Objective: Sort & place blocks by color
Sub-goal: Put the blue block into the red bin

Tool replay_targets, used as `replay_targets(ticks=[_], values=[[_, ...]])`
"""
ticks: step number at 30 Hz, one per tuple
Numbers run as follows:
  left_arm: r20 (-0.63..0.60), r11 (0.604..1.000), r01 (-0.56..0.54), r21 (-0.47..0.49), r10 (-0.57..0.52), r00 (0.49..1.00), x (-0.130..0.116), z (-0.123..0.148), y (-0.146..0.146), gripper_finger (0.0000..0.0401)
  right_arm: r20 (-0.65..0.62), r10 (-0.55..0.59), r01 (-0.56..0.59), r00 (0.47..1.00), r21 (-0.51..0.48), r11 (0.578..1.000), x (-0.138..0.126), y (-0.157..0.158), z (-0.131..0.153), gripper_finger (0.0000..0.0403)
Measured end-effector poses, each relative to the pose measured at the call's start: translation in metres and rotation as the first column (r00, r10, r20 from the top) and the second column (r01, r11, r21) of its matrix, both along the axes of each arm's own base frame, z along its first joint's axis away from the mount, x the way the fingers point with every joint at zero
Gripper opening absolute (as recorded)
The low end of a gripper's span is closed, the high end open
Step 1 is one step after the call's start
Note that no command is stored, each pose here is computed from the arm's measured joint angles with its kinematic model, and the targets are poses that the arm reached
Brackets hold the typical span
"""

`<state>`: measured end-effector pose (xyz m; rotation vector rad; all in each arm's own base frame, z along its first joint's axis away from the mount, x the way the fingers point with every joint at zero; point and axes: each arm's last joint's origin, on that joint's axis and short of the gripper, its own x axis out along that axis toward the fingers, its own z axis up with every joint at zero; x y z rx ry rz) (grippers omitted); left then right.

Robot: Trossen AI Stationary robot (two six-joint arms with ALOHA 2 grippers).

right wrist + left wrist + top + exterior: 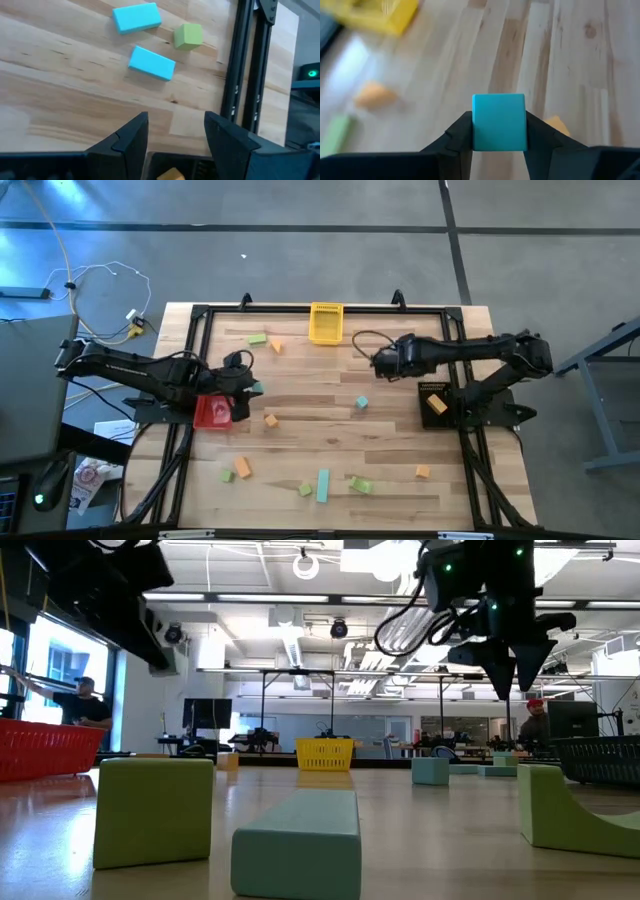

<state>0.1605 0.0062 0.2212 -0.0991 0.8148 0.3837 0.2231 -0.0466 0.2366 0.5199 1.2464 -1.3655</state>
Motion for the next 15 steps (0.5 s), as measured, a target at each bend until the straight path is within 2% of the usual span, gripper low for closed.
replay_targets(ticks=[6,10,15], values=[[-0.098,0.98,-0.12,-0.156,0.106,0.99,-0.012,-0.009,-0.009,0.0105,-0.025,0.021,-0.019,0.999,0.053,0.998,-0.004,-0.026,-0.001,0.0181],[-0.181,0.951,-0.226,-0.213,0.189,0.965,-0.021,-0.014,-0.012,0.0105,-0.028,0.02,-0.019,0.999,0.069,0.997,-0.007,-0.044,-0.001,0.0181],[-0.289,0.914,-0.333,-0.231,0.263,0.92,-0.034,-0.018,-0.013,0.0107,-0.007,0.008,-0.007,1.0,0.122,0.992,-0.014,-0.067,-0.002,0.0181]])
